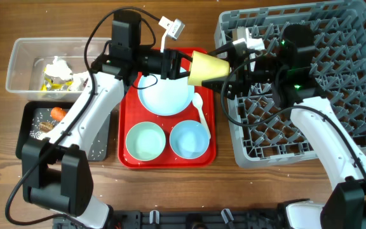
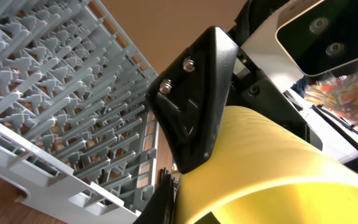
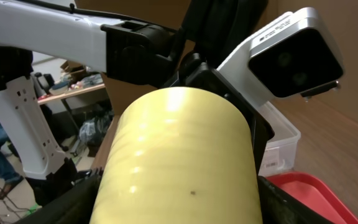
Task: Sort waste into correct bins and load items into the dishwasher rack
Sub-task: 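Hold the cup out toward the right gripper and grasp it with right, then release the cup from the left gripper and carry it right into the rack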
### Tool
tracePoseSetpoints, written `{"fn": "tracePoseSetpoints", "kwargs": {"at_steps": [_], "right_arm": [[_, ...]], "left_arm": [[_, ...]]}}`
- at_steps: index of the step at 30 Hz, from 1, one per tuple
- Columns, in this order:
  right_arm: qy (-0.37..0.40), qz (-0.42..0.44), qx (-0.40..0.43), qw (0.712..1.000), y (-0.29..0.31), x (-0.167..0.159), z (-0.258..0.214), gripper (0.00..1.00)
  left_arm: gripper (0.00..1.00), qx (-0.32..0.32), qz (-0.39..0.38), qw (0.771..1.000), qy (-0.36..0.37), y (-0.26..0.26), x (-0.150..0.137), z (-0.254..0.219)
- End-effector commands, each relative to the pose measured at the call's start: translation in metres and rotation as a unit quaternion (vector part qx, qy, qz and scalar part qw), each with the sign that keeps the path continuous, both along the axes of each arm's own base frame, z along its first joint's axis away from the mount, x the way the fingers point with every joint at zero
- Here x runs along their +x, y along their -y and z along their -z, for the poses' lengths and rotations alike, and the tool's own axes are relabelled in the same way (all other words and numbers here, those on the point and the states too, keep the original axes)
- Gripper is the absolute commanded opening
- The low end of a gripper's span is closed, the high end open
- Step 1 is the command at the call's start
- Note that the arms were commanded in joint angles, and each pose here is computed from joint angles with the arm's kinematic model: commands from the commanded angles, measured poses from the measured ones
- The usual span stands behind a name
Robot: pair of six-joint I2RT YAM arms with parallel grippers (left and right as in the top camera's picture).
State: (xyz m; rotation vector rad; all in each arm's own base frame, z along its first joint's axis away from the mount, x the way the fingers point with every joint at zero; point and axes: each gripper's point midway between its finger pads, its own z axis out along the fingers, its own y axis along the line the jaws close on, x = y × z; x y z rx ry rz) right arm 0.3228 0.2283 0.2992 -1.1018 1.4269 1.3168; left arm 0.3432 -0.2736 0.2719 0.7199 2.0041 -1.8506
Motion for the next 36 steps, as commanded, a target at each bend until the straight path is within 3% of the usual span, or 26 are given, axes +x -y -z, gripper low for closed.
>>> {"fn": "tracePoseSetpoints", "kwargs": {"at_steps": [1,3,10,25,36], "right_arm": [[0.001,-0.037,0.006,0.999,-0.007,-0.016,0.0,0.64],[0.001,-0.037,0.006,0.999,-0.007,-0.016,-0.001,0.58],[0.01,-0.037,0.008,0.999,-0.007,-0.016,-0.003,0.56],[-0.008,0.005,0.01,1.0,0.019,0.003,-0.004,0.53],[-0.079,0.105,0.023,0.991,0.083,0.039,-0.01,0.52]], "left_arm": [[0.04,0.008,-0.012,1.0,0.004,0.001,0.006,0.006],[0.08,0.008,-0.012,1.0,0.004,0.001,0.006,0.006],[0.19,0.018,-0.032,0.999,0.007,-0.002,0.014,0.009],[0.17,0.031,-0.078,0.996,-0.007,-0.029,0.034,0.016],[0.15,0.046,-0.096,0.994,-0.013,-0.03,0.039,0.022]]}}
